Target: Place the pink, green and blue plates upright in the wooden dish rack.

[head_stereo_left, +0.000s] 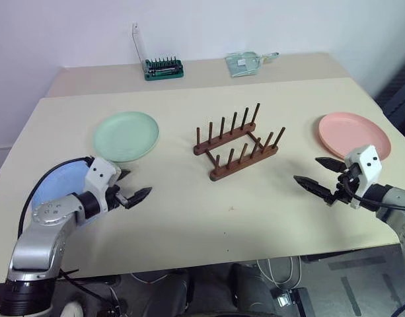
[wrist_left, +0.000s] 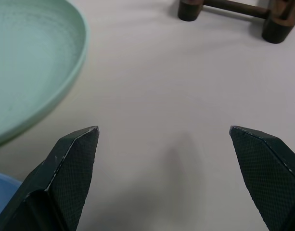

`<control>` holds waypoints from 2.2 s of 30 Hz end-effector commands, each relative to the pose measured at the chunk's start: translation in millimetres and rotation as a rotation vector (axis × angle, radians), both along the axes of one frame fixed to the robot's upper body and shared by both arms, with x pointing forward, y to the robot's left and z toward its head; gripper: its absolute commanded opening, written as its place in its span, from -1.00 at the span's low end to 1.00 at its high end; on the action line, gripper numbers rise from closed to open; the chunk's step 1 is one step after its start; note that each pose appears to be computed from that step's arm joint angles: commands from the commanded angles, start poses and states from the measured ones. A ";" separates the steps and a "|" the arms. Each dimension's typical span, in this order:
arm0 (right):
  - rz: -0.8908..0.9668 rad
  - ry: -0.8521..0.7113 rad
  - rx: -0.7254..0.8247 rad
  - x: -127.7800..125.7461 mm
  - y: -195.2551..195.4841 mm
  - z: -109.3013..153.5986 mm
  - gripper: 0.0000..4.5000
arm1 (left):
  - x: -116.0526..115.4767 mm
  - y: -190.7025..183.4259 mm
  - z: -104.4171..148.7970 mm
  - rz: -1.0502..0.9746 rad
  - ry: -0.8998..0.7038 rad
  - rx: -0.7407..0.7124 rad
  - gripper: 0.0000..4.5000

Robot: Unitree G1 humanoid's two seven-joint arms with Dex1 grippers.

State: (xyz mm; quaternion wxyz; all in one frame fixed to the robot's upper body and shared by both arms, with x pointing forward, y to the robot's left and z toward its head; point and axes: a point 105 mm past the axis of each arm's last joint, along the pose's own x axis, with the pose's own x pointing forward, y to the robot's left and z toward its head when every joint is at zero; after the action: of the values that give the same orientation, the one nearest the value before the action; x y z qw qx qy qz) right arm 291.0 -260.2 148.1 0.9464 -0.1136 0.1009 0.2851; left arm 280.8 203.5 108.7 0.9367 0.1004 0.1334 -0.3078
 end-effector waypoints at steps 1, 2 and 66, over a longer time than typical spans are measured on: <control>0.033 -0.048 -0.026 5.0 2.0 15.1 1.00 | -3.8 -6.0 11.2 -0.011 -0.042 -0.017 0.98; 0.041 -0.048 -0.029 6.4 2.5 15.9 1.00 | -5.0 -6.1 10.5 -0.010 -0.042 -0.017 0.98; 0.062 0.041 -0.219 -65.7 41.7 -31.1 1.00 | 65.8 -190.2 -22.4 -0.818 -0.107 0.125 -0.65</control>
State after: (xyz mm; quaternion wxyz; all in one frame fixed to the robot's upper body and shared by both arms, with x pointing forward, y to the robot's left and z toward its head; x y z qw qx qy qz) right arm 224.6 -223.0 103.4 0.9154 -0.1962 0.1777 0.3032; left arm 341.5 8.6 80.8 0.7284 0.2154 0.0611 -0.6475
